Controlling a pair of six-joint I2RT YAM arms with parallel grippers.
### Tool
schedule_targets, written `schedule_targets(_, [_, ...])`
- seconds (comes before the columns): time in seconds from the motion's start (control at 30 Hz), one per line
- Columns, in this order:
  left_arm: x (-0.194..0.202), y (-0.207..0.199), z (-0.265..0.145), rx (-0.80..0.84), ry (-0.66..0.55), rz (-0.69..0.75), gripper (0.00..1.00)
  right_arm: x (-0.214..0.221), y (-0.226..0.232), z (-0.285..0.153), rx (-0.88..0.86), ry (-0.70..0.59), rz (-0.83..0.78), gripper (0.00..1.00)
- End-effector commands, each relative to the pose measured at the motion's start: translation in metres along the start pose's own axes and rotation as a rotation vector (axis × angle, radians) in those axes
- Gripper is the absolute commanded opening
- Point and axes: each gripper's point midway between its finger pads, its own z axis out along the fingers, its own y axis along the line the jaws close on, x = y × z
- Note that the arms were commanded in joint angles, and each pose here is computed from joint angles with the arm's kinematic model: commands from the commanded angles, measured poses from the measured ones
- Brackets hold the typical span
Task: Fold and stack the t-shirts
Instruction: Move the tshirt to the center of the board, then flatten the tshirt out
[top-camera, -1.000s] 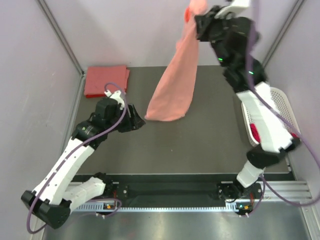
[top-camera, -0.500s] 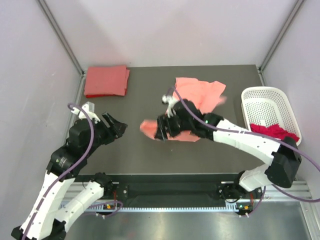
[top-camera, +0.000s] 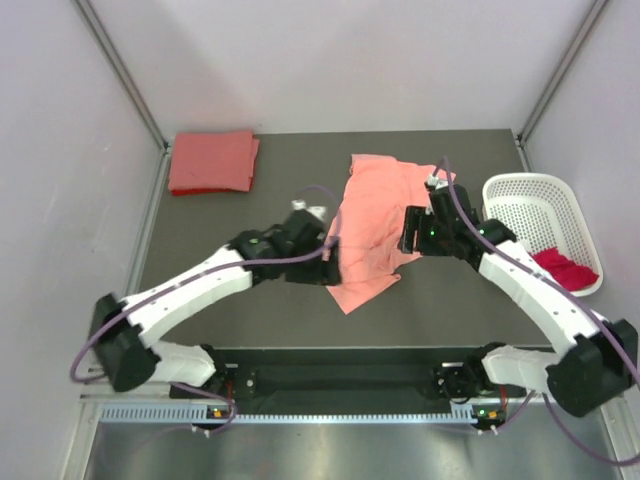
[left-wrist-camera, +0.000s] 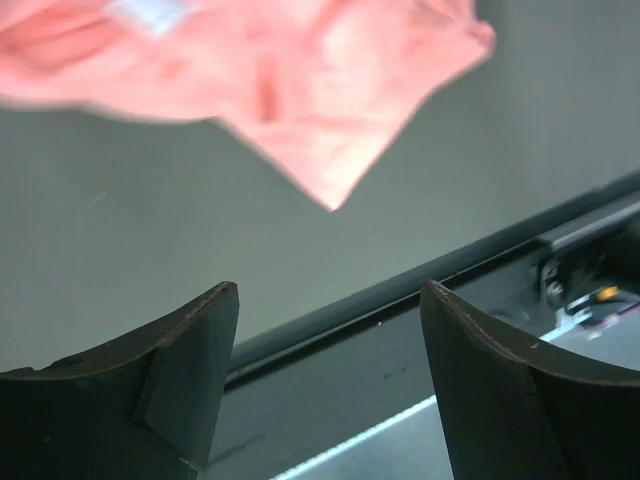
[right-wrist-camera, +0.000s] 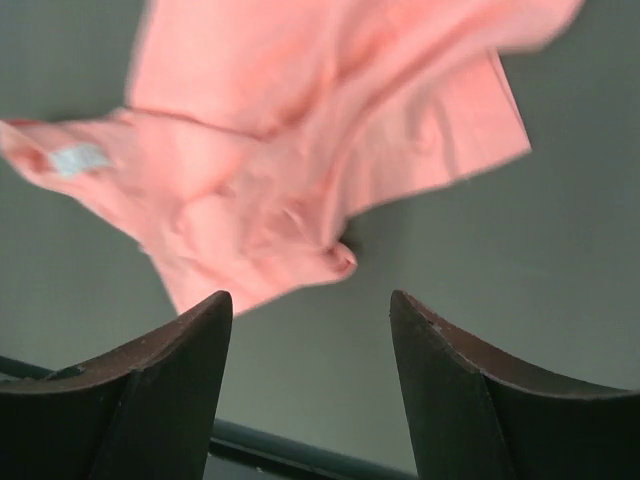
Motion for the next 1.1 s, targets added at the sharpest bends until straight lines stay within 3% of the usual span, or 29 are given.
schedule_targets(0.0, [-0.013,-0.05,0.027,0.02,-0.055,0.24,0.78,0.025,-0.031,0.016,0.102,0.134,0.044,0.64])
schedule_targets(0.13, [0.011,-0.048,0.088,-0.018,0.071,0.271,0.75,0.034,-0.053,0.021,0.139,0.168,0.091,0.64])
schedule_targets(0.23, [0.012,-0.042,0.113,-0.055,0.07,0.286,0.7,0.043,-0.056,0.029,0.1,0.192,0.137,0.62])
schedule_targets(0.73, [0.0,-0.019,0.158,-0.203,0.077,0.429,0.57,0.017,-0.073,0.071,0.117,0.209,0.198,0.59])
schedule_targets(0.87, [-0.004,-0.013,0.164,-0.227,0.081,0.443,0.34,-0.006,-0.076,0.083,0.118,0.169,0.229,0.6])
schedule_targets(0.9, [-0.008,-0.013,0.165,-0.23,0.077,0.444,0.2,-0.015,-0.075,0.089,0.116,0.158,0.235,0.61])
schedule_targets(0.97, [-0.013,-0.011,0.165,-0.237,0.067,0.439,0.04,-0.027,-0.08,0.098,0.128,0.14,0.247,0.63])
schedule_targets(1.07, [-0.023,-0.013,0.158,-0.249,0.039,0.442,0.0,-0.046,-0.097,0.112,0.185,0.116,0.276,0.63])
